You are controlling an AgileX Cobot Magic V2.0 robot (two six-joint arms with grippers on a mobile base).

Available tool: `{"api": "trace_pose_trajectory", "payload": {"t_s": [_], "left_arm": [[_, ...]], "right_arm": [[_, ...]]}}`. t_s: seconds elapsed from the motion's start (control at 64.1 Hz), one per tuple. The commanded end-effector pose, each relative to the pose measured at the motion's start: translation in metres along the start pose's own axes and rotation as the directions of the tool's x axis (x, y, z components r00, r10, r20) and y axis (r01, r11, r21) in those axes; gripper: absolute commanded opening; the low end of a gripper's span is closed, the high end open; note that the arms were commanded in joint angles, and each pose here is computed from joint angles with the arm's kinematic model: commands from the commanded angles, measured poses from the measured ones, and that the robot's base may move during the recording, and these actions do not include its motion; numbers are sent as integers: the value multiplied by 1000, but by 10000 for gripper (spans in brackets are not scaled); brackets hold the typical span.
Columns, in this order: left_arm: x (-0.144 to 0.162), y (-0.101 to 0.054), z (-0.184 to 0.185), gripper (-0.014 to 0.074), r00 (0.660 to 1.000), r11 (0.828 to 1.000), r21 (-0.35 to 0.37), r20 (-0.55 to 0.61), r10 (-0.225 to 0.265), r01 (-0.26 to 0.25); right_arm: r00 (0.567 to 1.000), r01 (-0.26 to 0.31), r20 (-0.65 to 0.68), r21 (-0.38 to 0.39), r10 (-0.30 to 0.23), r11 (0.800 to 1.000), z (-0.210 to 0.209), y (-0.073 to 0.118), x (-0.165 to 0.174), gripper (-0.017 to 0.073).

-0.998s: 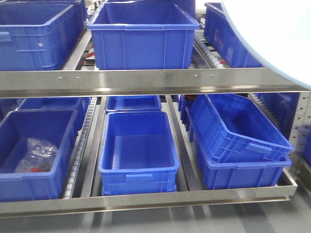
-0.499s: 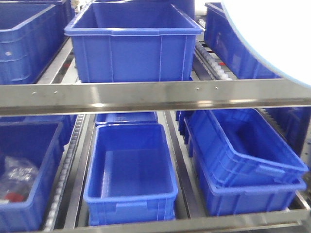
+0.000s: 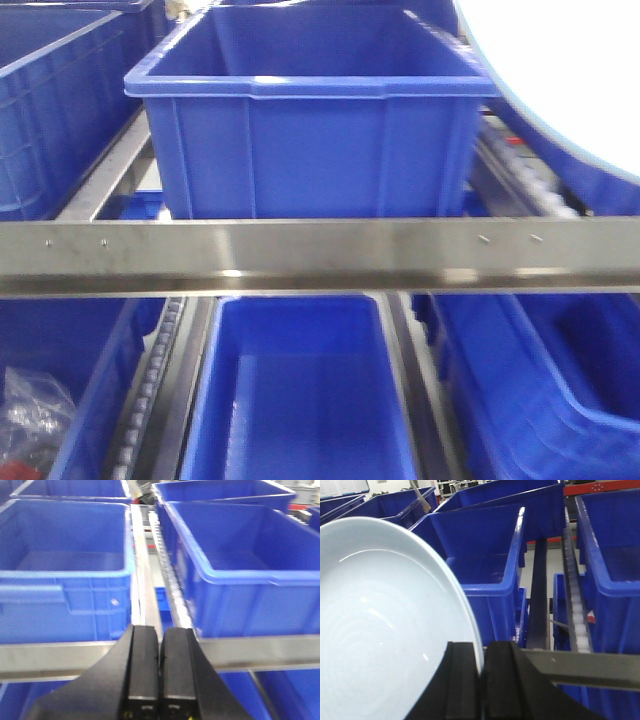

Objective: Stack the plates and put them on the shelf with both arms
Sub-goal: 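Drive up to the shelf, holding the plate stack above a blue bin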

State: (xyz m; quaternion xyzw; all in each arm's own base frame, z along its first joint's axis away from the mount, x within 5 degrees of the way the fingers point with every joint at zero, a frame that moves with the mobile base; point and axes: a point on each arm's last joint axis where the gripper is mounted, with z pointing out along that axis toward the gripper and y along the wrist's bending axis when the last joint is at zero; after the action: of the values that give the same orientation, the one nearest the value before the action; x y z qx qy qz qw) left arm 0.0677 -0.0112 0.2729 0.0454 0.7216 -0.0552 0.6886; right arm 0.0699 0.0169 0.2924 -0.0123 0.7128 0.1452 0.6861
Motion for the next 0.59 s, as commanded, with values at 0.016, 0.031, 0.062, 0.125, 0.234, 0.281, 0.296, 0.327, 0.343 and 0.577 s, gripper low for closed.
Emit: {"api": "trace_pose_trajectory", "payload": {"t_s": [0.016, 0.031, 0.062, 0.125, 0.234, 0.281, 0.296, 0.327, 0.343, 0.577], "left_arm": [[-18, 2, -2, 81, 994, 999, -24, 104, -22, 24], [-18, 2, -2, 81, 994, 999, -24, 104, -22, 24], [-18, 2, -2, 81, 994, 999, -24, 104, -22, 24], [-18, 2, -2, 81, 994, 999, -24, 104, -22, 24], [-18, 2, -2, 81, 994, 999, -24, 104, -22, 24], [-18, 2, -2, 81, 994, 999, -24, 104, -22, 24], [-18, 2, -2, 81, 994, 999, -24, 104, -22, 24], [-18, 2, -2, 81, 994, 999, -24, 104, -22, 24], [-18, 2, -2, 81, 994, 999, -24, 104, -22, 24], [-18, 2, -2, 81, 994, 999, -24, 104, -22, 24]], "right_arm": [[991, -1, 133, 3, 1, 1000, -2, 1, -20, 54], [991, -1, 133, 3, 1, 1000, -2, 1, -20, 54], [991, -1, 133, 3, 1, 1000, -2, 1, -20, 54], [991, -1, 133, 3, 1, 1000, -2, 1, -20, 54], [991, -1, 133, 3, 1, 1000, -2, 1, -20, 54], [991, -1, 133, 3, 1, 1000, -2, 1, -20, 54], [991, -1, 133, 3, 1, 1000, -2, 1, -20, 54], [991, -1, 133, 3, 1, 1000, -2, 1, -20, 54], [991, -1, 133, 3, 1, 1000, -2, 1, -20, 54], [991, -1, 133, 3, 1, 1000, -2, 1, -20, 54]]}}
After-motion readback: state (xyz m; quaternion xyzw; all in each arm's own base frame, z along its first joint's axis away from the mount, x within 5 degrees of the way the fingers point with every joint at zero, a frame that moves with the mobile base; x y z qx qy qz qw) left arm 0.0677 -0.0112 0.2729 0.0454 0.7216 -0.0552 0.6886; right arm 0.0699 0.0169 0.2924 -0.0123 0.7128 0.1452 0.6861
